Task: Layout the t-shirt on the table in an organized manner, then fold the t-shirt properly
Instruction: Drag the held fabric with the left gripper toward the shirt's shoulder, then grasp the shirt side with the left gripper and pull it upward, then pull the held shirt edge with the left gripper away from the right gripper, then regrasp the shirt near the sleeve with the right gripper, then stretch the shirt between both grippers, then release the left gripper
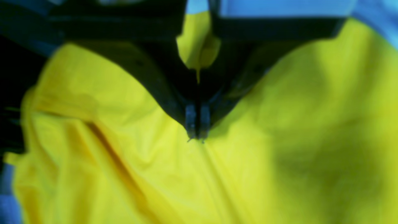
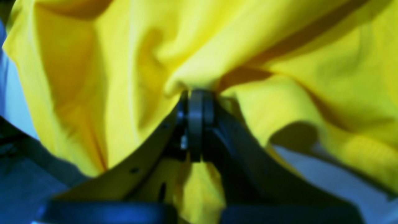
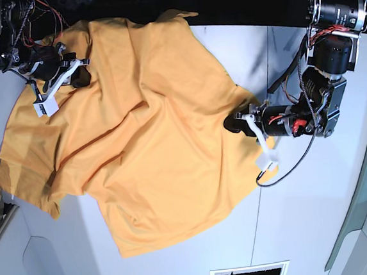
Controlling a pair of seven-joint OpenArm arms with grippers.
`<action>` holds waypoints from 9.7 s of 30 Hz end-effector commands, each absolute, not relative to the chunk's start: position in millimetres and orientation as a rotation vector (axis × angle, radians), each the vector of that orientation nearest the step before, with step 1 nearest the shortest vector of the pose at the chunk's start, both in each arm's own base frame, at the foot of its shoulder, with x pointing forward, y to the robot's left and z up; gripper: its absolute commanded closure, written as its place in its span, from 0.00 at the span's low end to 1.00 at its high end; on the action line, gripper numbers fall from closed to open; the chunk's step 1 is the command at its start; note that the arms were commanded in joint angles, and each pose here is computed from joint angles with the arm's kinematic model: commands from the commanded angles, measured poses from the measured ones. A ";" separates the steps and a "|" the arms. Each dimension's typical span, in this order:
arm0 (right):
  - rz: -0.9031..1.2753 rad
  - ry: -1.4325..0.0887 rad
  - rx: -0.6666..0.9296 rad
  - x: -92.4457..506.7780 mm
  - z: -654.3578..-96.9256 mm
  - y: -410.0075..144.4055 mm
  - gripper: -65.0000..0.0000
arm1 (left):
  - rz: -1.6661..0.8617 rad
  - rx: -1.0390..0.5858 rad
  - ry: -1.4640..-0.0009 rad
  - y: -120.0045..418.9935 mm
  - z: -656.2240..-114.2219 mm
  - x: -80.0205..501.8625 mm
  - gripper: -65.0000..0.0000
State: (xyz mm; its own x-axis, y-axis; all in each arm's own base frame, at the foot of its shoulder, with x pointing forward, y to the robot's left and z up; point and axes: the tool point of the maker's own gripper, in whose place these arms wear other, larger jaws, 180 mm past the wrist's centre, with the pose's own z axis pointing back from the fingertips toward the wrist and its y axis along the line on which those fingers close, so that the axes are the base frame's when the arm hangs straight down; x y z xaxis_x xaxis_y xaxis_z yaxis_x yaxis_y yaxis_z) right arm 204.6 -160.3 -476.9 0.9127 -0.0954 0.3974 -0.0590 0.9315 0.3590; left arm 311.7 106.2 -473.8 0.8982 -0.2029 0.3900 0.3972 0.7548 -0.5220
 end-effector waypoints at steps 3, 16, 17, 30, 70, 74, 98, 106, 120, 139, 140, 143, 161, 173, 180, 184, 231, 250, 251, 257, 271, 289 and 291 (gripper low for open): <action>-0.025 -0.372 0.281 209.6 -488.1 -185.7 1.00 | -0.293 -0.655 -0.228 119.0 -488.3 276.8 1.00; -0.138 -0.474 0.292 342.4 -469.3 -225.9 1.00 | -0.128 -0.850 -0.060 92.6 -511.7 180.2 1.00; -0.145 -0.489 0.299 354.2 -464.1 -226.0 1.00 | -0.130 -0.869 -0.052 87.1 -509.7 176.5 1.00; -0.129 -0.538 0.360 422.2 -429.2 -200.1 1.00 | -0.274 -1.085 -0.129 -16.1 -460.2 178.0 1.00; 0.061 -0.371 0.289 239.2 -456.8 -192.5 1.00 | -0.837 -0.049 -0.489 136.3 -440.9 328.0 1.00; 0.050 -0.397 0.272 229.4 -464.2 -195.7 1.00 | -0.890 -0.045 -0.386 133.3 -461.6 305.6 1.00; -0.080 -0.488 0.197 361.0 -452.4 -240.1 1.00 | -1.089 -0.309 -0.198 58.7 -484.7 131.1 1.00; -0.100 -0.552 0.231 407.6 -424.3 -235.4 1.00 | -1.069 -0.409 -0.211 42.6 -478.1 124.2 1.00; -0.038 -0.559 0.301 365.5 -399.7 -231.2 1.00 | -1.025 -0.333 -0.609 55.0 -387.8 251.1 1.00; -0.061 -0.390 0.136 263.6 -470.0 -266.8 1.00 | -0.605 -0.273 -0.417 105.6 -482.7 371.1 1.00; -0.061 -0.378 0.133 257.7 -473.1 -268.0 1.00 | -0.590 -0.260 -0.388 115.7 -487.9 367.9 1.00; -0.066 -0.352 0.127 242.1 -478.7 -274.2 1.00 | -0.565 -0.207 -0.321 148.4 -494.2 360.2 1.00; -0.247 -0.323 0.130 183.8 -483.0 -317.3 1.00 | -0.451 0.023 -0.201 293.9 -479.3 336.3 1.00; -0.419 -0.408 0.289 175.3 -460.4 -327.9 1.00 | -0.402 -0.173 -0.175 286.3 -462.2 321.6 1.00; -0.387 -0.566 0.266 208.1 -430.7 -338.7 1.00 | -0.387 -0.323 -0.349 261.2 -416.5 352.1 1.00; -0.358 -0.663 0.282 245.8 -408.2 -336.7 1.00 | -0.435 -0.323 -0.388 251.0 -404.3 361.0 1.00; -0.181 -0.602 0.004 407.9 -427.0 -336.5 1.00 | -0.514 -0.507 -0.288 181.7 -442.1 282.0 1.00; -0.266 -0.383 0.182 235.5 -515.1 -317.2 1.00 | -0.531 -0.457 -0.314 192.1 -440.1 290.8 1.00; -0.280 -0.394 0.191 228.7 -513.6 -317.9 1.00 | -0.531 -0.457 -0.314 192.3 -440.1 290.8 1.00; -0.295 -0.432 0.173 204.4 -492.9 -329.8 1.00 | -0.534 -0.453 -0.330 192.0 -435.1 298.2 1.00; -0.362 -0.573 0.119 176.3 -425.2 -369.8 1.00 | -0.542 -0.448 -0.331 192.8 -428.1 305.4 1.00; -0.173 -0.576 0.180 202.3 -415.4 -318.2 1.00 | -0.456 -0.473 -0.328 232.7 -393.8 308.8 1.00; -0.142 -0.552 0.184 200.7 -421.8 -309.1 1.00 | -0.452 -0.494 -0.285 231.2 -400.0 294.4 1.00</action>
